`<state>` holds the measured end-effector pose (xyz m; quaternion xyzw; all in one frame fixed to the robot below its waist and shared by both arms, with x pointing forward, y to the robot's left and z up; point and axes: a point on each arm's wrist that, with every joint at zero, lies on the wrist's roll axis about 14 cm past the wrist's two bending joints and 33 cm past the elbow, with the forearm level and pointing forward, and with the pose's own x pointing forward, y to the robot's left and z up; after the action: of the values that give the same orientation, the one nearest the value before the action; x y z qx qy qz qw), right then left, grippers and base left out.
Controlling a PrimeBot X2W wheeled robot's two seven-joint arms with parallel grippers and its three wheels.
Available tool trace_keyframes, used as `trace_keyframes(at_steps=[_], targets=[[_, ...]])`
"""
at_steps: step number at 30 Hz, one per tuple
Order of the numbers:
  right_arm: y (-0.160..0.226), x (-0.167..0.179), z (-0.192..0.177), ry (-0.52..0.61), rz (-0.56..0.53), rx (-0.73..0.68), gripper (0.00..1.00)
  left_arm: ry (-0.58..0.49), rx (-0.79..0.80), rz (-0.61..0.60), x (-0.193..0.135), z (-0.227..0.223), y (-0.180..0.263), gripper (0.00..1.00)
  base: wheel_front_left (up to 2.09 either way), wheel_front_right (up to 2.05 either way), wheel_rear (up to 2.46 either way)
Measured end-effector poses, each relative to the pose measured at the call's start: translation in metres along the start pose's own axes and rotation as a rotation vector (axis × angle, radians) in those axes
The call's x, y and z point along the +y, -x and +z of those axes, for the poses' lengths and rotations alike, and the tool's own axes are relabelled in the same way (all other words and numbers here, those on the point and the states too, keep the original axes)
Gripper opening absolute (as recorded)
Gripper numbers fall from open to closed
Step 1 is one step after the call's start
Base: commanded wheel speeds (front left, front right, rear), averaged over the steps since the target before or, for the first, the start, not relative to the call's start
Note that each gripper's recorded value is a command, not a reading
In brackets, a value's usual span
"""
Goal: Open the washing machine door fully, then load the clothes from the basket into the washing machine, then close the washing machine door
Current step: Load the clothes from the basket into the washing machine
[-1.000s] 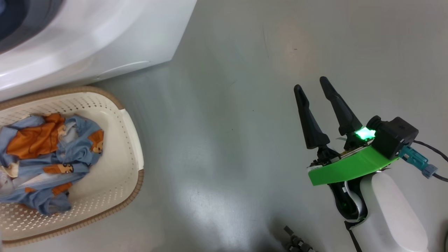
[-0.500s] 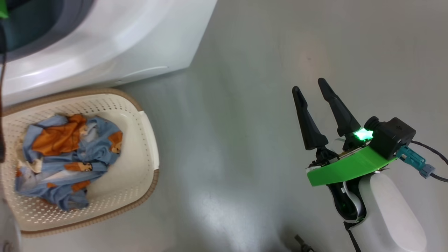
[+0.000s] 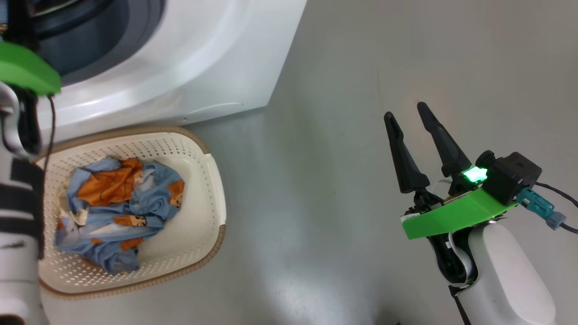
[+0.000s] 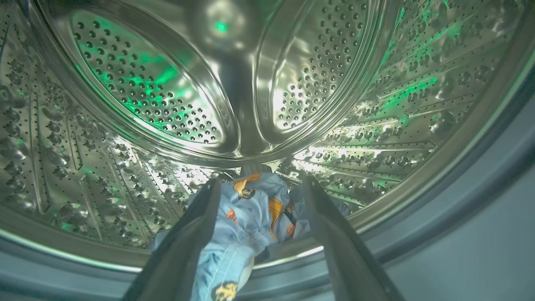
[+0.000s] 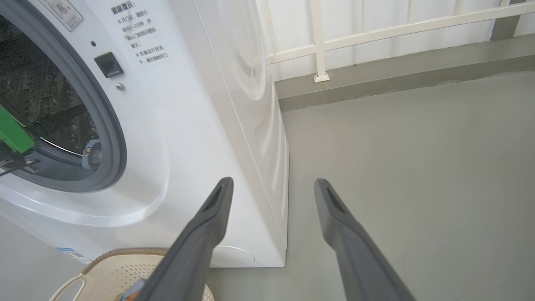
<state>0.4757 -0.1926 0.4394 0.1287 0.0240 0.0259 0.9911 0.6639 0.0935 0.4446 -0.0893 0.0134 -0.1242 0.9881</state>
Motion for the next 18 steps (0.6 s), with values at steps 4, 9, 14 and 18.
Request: trace_keyframes(at_steps=[4,9,14,18], targets=[[0.001,0.001,0.006,0.002,0.003,-0.013,1.0,0.0,0.008,0.001,0.001,-0.003,0.014,1.0,0.0,0.0,0.0],[0.001,0.004,0.015,0.008,0.018,-0.033,1.0,-0.001,0.012,0.016,0.006,-0.005,0.041,1.0,0.0,0.0,0.0],[0.004,0.01,0.025,0.011,0.037,-0.054,1.0,0.003,0.008,0.031,0.009,-0.003,0.069,1.0,0.0,0.0,0.0],[0.011,0.013,0.028,0.012,0.044,-0.052,1.0,0.005,-0.009,0.043,0.009,0.005,0.092,1.0,0.0,0.0,0.0]])
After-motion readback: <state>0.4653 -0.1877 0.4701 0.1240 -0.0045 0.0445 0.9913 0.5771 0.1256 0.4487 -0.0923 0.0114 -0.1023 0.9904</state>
